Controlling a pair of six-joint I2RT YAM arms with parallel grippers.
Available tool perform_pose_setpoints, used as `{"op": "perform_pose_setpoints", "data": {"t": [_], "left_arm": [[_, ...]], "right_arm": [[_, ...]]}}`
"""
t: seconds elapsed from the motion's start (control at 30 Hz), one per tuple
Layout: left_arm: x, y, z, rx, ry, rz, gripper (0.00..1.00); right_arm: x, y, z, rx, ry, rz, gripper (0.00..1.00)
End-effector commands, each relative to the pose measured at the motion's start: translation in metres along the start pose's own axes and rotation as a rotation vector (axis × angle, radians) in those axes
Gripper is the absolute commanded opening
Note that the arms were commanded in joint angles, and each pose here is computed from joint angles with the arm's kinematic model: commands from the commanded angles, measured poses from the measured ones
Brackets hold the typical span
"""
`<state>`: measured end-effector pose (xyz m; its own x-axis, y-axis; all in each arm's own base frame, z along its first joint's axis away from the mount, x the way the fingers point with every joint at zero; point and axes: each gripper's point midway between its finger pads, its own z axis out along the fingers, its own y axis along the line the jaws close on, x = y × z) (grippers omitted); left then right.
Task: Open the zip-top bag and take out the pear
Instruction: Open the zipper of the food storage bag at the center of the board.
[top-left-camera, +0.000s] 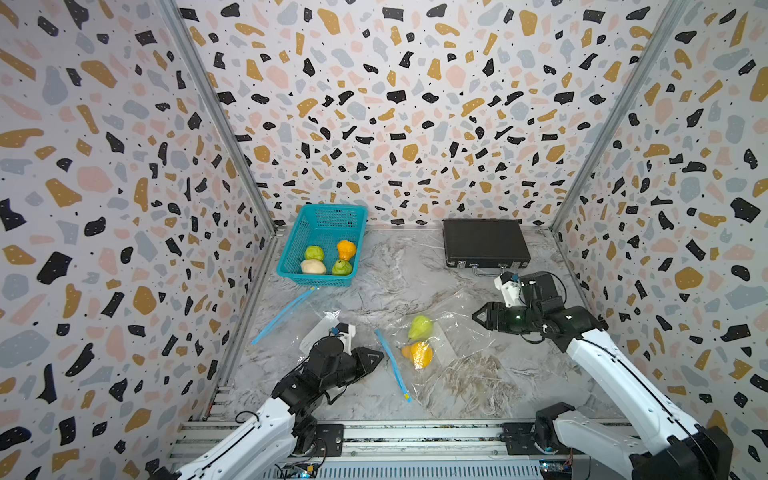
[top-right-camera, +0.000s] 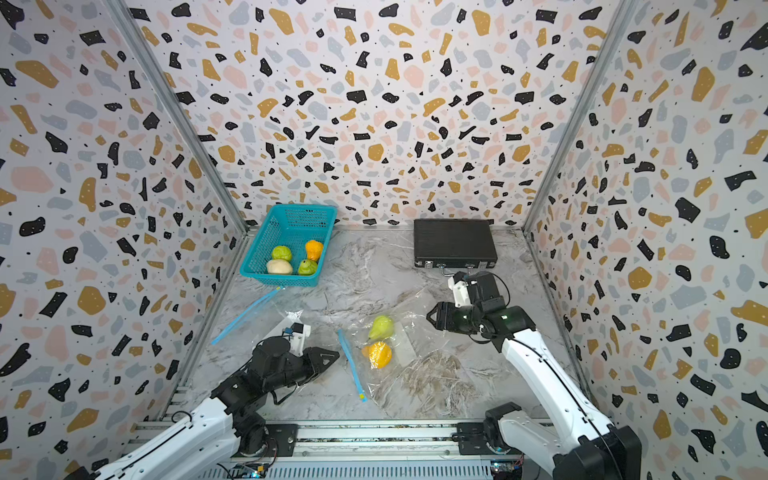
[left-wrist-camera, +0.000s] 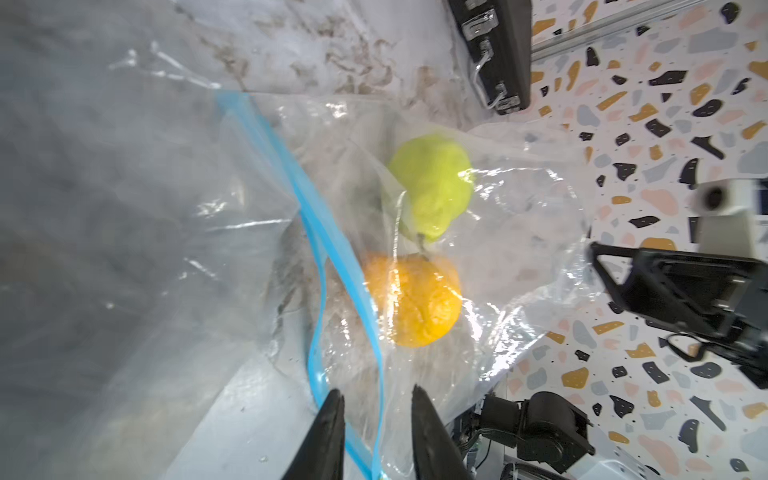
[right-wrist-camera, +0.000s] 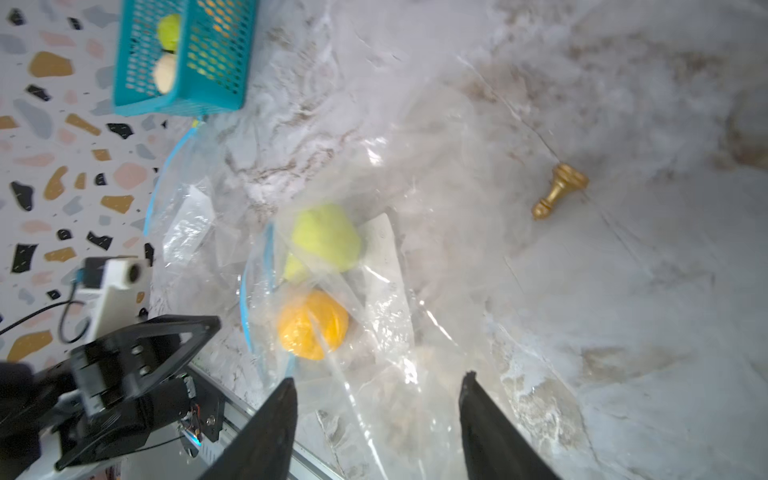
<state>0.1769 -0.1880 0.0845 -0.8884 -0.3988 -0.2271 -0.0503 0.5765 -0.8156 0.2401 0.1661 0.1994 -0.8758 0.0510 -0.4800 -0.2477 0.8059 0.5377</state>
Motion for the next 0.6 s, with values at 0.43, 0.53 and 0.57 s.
{"op": "perform_pose_setpoints", "data": {"t": [0.43,0.53,0.57], "left_arm": [[-0.05,-0.002,-0.022,-0.023,-0.093,0.024,0.27],[-0.065,0.001,-0.043,-0.016,-0.138,-0.011,0.27],[-0.071,0.0,-0.049,-0.009,-0.158,-0.029,0.27]], "right_arm": [[0.093,0.074,0.056,0.071,0.303,-0.469,0.69],[0.103,0.082,0.082,0.119,0.332,-0.524,0.68],[0.111,0.089,0.088,0.126,0.351,-0.562,0.68]]}}
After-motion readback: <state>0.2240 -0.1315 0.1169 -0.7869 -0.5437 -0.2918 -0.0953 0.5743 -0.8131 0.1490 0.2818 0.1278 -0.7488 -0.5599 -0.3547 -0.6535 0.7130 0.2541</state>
